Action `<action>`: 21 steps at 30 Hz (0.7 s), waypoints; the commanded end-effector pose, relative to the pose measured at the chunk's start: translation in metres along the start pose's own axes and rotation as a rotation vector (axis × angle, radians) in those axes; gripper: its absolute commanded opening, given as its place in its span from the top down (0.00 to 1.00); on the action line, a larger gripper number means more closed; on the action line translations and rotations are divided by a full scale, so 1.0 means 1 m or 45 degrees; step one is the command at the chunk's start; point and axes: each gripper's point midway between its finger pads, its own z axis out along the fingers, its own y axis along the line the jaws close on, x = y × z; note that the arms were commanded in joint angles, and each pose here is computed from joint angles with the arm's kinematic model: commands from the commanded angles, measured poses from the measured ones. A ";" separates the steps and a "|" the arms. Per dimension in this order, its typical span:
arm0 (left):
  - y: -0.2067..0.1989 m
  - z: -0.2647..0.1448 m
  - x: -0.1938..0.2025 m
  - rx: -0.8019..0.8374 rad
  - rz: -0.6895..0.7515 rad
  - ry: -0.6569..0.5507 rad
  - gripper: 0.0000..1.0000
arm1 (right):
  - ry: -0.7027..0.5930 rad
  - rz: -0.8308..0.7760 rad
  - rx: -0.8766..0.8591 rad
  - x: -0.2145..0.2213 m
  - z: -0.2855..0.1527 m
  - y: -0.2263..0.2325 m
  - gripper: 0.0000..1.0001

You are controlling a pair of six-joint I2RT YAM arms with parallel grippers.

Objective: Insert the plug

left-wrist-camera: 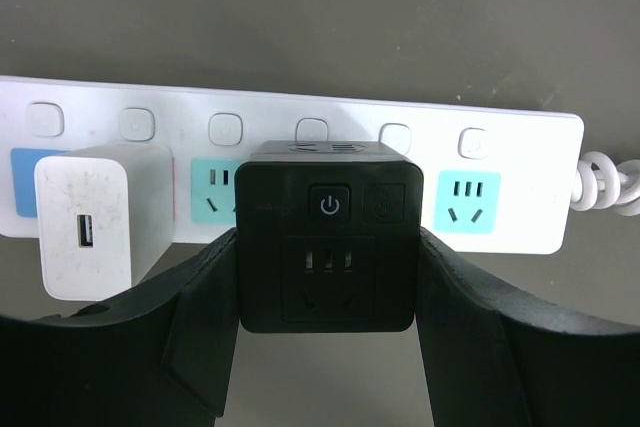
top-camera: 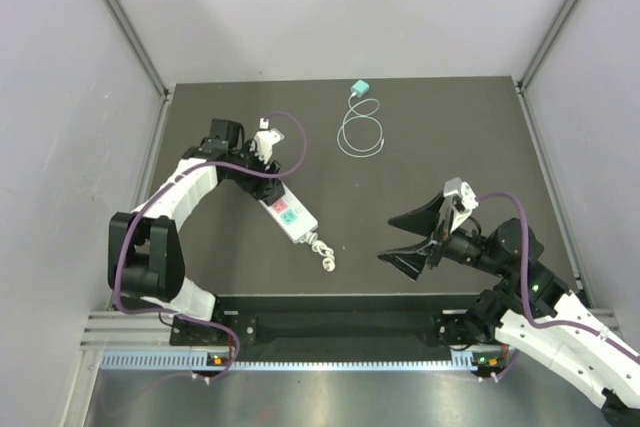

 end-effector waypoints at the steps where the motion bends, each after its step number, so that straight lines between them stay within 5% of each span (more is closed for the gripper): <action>1: -0.001 0.000 0.013 -0.020 -0.043 0.071 1.00 | -0.045 -0.024 -0.009 -0.013 0.000 0.004 0.00; 15: 0.008 -0.039 -0.050 -0.065 -0.120 -0.021 1.00 | -0.037 -0.007 -0.002 -0.013 0.006 0.001 0.00; 21: -0.047 -0.053 -0.092 0.325 -0.308 -0.173 1.00 | -0.052 -0.005 0.002 -0.011 0.008 -0.003 0.00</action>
